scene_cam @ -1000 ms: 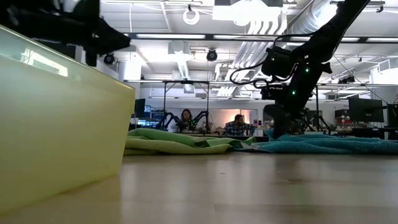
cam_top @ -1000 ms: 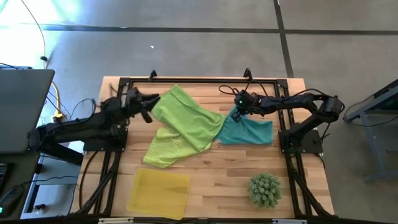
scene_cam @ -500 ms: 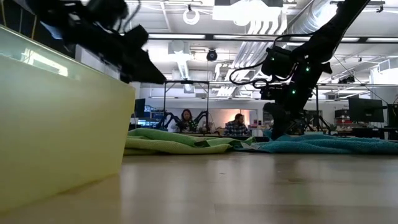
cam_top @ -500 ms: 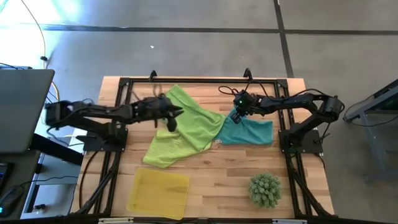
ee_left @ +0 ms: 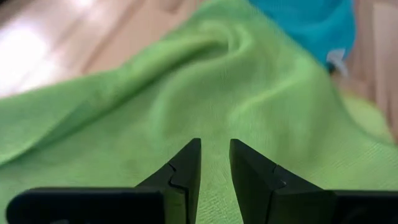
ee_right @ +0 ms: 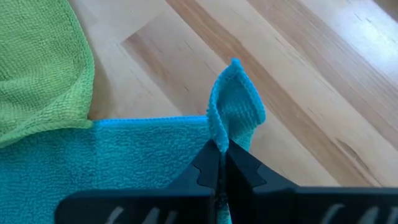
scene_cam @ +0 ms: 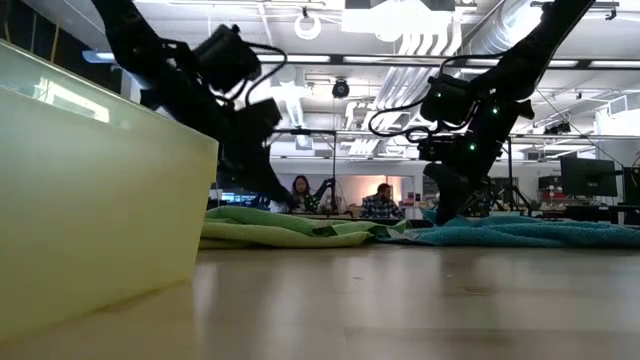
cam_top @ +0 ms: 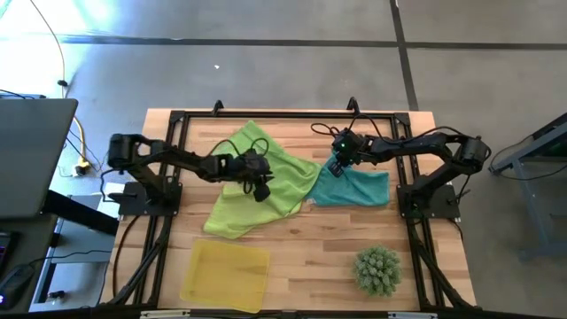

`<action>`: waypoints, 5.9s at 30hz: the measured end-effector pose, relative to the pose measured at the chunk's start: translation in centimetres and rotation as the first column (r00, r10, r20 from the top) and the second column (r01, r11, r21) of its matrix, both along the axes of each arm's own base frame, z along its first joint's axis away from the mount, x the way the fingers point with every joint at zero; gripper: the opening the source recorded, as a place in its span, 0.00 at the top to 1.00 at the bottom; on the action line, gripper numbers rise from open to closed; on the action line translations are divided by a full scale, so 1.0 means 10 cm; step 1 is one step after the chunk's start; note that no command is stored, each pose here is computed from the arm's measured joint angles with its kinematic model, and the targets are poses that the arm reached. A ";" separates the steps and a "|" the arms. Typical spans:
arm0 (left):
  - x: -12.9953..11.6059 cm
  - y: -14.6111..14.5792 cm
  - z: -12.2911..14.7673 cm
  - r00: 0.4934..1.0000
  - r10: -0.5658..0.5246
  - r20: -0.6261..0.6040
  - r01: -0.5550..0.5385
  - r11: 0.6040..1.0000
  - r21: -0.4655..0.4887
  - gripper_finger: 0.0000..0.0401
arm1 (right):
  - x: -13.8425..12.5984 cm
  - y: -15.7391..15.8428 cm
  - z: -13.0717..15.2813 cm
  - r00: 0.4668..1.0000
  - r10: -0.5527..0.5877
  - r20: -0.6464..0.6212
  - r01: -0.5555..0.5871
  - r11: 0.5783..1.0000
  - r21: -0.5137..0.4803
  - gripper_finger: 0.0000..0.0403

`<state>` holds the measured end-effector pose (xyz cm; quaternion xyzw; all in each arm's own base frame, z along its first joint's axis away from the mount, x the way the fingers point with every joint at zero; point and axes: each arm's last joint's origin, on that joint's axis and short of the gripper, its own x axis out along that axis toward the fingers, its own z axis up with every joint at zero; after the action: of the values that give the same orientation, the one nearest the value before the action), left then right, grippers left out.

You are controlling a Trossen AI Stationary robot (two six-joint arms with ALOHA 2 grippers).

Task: Roll microfiber towels into tight, uniform cylinder then place into a basket
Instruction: Fold the blue microfiber towel

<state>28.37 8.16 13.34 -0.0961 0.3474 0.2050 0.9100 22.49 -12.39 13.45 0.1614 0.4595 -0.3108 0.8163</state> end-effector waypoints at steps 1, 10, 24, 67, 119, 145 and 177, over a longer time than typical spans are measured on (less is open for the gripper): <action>0.01 -0.01 -0.04 1.000 -0.011 -0.018 0.011 1.000 0.002 0.81 | 0.00 0.00 0.00 1.000 0.000 0.000 0.000 1.000 0.000 1.00; -0.08 -0.07 -0.23 0.970 -0.043 -0.240 0.055 0.998 0.044 0.82 | 0.00 0.00 0.00 1.000 0.000 -0.001 0.000 1.000 0.000 1.00; -0.57 0.10 -0.30 0.686 0.311 -0.658 -0.101 0.936 0.337 0.82 | 0.00 0.00 0.00 1.000 0.000 -0.001 0.000 1.000 0.000 1.00; -0.30 -0.09 0.74 0.467 0.520 -0.716 -0.372 0.849 0.374 0.82 | 0.00 0.00 0.00 1.000 0.006 -0.006 -0.006 1.000 -0.002 1.00; -0.40 -0.11 0.66 0.412 0.373 -0.831 -0.397 0.895 0.205 0.73 | -0.02 0.03 -0.01 0.999 0.035 -0.029 -0.033 0.997 0.068 1.00; 0.71 0.03 0.80 0.994 0.080 -0.078 -0.067 0.986 0.156 0.74 | 0.55 0.08 1.27 0.798 0.602 0.029 -0.603 0.798 0.015 1.00; 1.13 0.06 0.93 0.923 -0.308 0.229 0.165 0.858 0.486 0.74 | -0.02 0.25 1.91 0.363 0.918 0.158 -0.887 0.393 -0.244 1.00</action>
<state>39.66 8.79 22.60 0.1350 0.1569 0.1494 0.9669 22.29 -9.86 32.59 -0.1249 0.3386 0.1861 0.9139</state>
